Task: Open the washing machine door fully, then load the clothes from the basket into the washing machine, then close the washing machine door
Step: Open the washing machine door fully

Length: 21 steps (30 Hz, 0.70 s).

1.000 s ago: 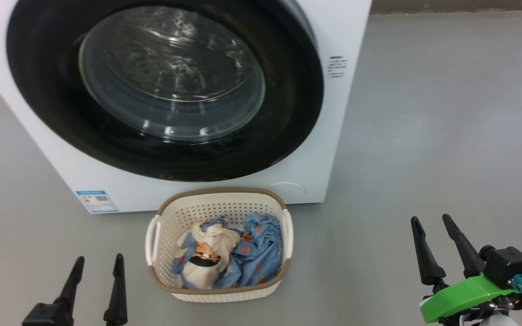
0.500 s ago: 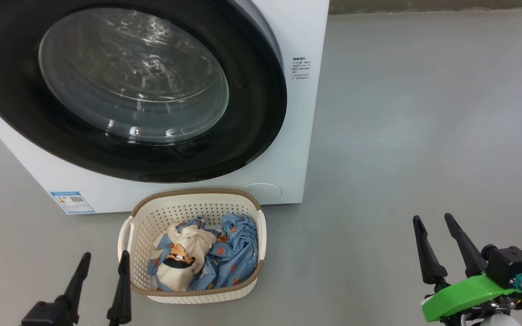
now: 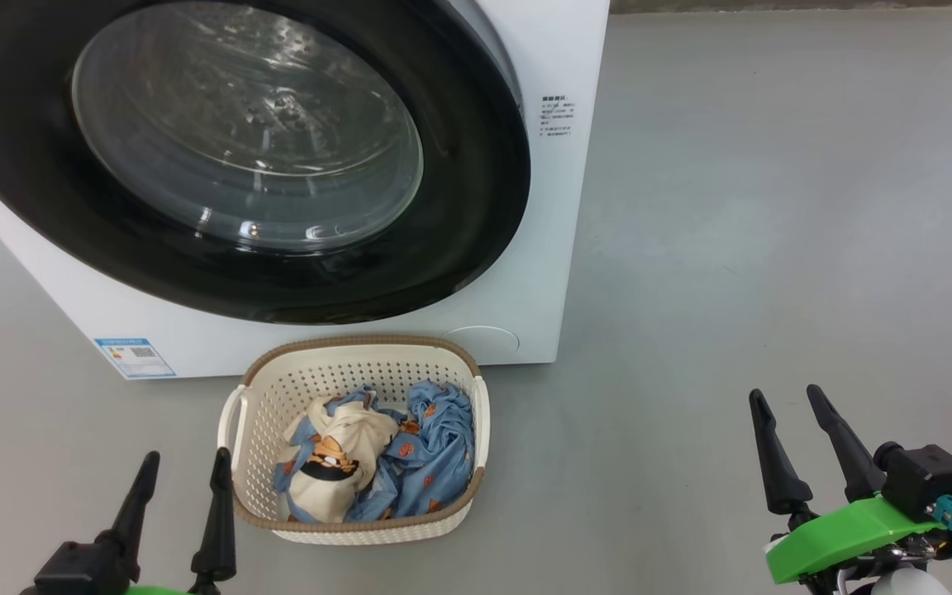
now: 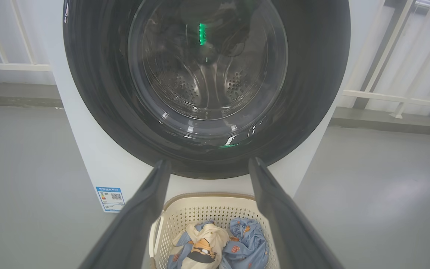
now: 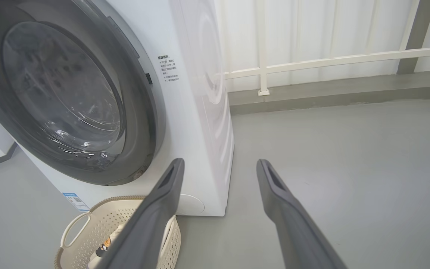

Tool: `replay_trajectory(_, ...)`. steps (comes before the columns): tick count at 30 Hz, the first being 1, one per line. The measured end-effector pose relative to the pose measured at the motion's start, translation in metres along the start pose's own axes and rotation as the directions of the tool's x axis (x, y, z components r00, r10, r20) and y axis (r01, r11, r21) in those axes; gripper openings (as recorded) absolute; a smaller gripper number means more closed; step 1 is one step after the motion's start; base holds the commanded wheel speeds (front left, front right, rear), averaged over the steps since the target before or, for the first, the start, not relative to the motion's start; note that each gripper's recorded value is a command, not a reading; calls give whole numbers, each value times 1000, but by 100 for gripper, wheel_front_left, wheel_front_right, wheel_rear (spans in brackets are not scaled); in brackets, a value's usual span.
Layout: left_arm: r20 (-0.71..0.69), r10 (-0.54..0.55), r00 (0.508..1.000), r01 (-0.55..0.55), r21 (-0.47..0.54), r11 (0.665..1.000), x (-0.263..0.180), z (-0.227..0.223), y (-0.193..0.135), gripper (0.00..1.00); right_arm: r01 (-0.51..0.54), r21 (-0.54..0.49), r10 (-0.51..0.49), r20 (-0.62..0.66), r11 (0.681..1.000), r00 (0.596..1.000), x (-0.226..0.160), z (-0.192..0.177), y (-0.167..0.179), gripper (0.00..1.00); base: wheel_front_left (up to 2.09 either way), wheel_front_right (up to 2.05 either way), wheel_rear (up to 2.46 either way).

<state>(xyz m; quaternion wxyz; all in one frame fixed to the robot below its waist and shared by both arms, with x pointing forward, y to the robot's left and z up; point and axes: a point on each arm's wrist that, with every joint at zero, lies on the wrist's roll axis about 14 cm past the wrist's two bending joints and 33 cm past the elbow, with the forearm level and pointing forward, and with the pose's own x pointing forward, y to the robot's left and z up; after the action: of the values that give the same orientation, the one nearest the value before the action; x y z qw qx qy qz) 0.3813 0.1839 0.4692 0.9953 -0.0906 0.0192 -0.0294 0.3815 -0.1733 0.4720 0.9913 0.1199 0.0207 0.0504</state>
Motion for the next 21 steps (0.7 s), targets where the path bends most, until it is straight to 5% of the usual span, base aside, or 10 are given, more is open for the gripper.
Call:
replay_trajectory(4, -5, 4, 1000, -4, -1, 1000, 0, -2, 1, 100, -9, 16, 9, 6, 1000, 1000, 5, 1, 4, 100, 0, 0, 0)
replay_trajectory(5, -7, 4, 1000, -5, -2, 1000, 0, -2, 1, 100, -11, 29, 10, 15, 1000, 1000, 8, 4, 6, 88, 0, 0, 0)
replay_trajectory(6, -9, 5, 1000, -5, -3, 1000, 0, -3, 1, 100, -14, 34, 14, 24, 999, 1000, 11, 7, 7, 62, 0, 0, 0)
replay_trajectory(7, -11, 6, 1000, -6, -3, 1000, 0, -4, 1, 100, -18, 37, 17, 35, 999, 999, 15, 10, 8, 46, 0, 0, 0)
replay_trajectory(8, -14, 7, 1000, -7, -5, 1000, 0, -5, 1, 100, -19, 53, 17, 46, 998, 999, 19, 14, 9, 40, 0, 0, 0)
replay_trajectory(10, -19, 9, 1000, -9, -8, 1000, 0, -7, 1, 100, -22, 90, 16, 66, 996, 998, 26, 20, 11, 7, 0, 0, 0)
replay_trajectory(11, -21, 11, 1000, -11, -9, 1000, 0, -8, 1, 100, -25, 100, 18, 73, 995, 997, 29, 22, 12, 0, 0, 0, 0)
replay_trajectory(18, -26, 16, 1000, -16, -16, 1000, 6, -10, 2, 100, -66, 261, 25, 159, 963, 987, 62, 49, 26, 0, 0, 0, 0)
replay_trajectory(21, -29, 16, 999, -17, -18, 1000, 12, -12, 2, 100, -103, 396, 17, 216, 912, 976, 84, 69, 30, 0, 0, 0, 0)
